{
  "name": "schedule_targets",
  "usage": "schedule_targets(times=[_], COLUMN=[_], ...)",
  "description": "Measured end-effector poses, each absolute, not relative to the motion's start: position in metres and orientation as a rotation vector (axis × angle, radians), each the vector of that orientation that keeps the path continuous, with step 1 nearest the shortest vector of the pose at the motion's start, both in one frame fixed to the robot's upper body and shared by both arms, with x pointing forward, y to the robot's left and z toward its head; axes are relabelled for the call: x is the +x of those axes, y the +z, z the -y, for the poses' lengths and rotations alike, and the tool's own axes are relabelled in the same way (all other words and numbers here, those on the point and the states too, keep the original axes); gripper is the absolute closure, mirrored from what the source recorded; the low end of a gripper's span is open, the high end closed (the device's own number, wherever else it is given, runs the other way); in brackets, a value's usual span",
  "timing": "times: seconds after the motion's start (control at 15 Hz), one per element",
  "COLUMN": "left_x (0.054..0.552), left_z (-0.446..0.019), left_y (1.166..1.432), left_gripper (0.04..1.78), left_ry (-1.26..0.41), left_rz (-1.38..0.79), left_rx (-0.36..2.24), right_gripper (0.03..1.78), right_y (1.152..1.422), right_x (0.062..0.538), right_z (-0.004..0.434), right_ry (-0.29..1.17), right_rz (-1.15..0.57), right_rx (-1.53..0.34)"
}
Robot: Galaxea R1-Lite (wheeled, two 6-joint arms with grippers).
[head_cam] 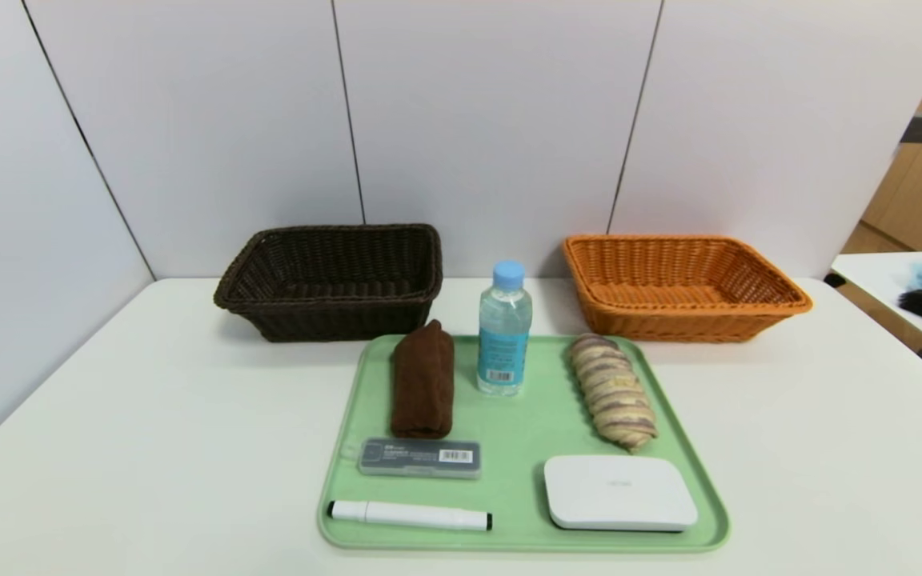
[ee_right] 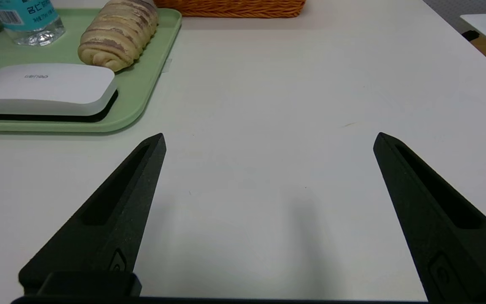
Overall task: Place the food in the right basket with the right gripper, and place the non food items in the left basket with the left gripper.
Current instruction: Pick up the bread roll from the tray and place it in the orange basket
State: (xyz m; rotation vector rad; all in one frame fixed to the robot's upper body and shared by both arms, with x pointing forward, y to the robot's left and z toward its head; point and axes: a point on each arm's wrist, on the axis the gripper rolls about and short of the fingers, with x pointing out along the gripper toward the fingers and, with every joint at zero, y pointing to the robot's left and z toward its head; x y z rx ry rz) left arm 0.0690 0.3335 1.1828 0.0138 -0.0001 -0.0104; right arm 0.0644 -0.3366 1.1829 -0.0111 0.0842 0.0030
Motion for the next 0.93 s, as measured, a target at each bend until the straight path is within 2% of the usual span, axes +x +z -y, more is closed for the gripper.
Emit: schedule_targets(times=[0.33, 0.6, 0.8, 0.93], left_x=[0.069, 0.066, 0.057, 0.055], left_z=[-0.333, -0.332, -0.331, -0.331], left_y=[1.184, 1.198, 1.216, 1.229], left_gripper=[0.13, 0.13, 0.13, 0.13], left_ry=[-0.013, -0.061, -0.117, -0.126], left_rz=[0.006, 0.091, 0.096, 0.105], left_rx=[0.05, 0.071, 0.071, 0.068], right_gripper=[0.11, 0.11, 0.11, 0.11], right_y=[1.185, 1.214, 1.227, 1.235], right_x=[0.064, 0.054, 0.047, 0.043], right_z=[0.337, 0.336, 0.336, 0.334], right_ry=[-0.002, 0.017, 0.031, 0.105], right_rz=[-0.072, 0.028, 0.069, 0.102], right_rx=[-0.019, -0.046, -0.194, -0.214])
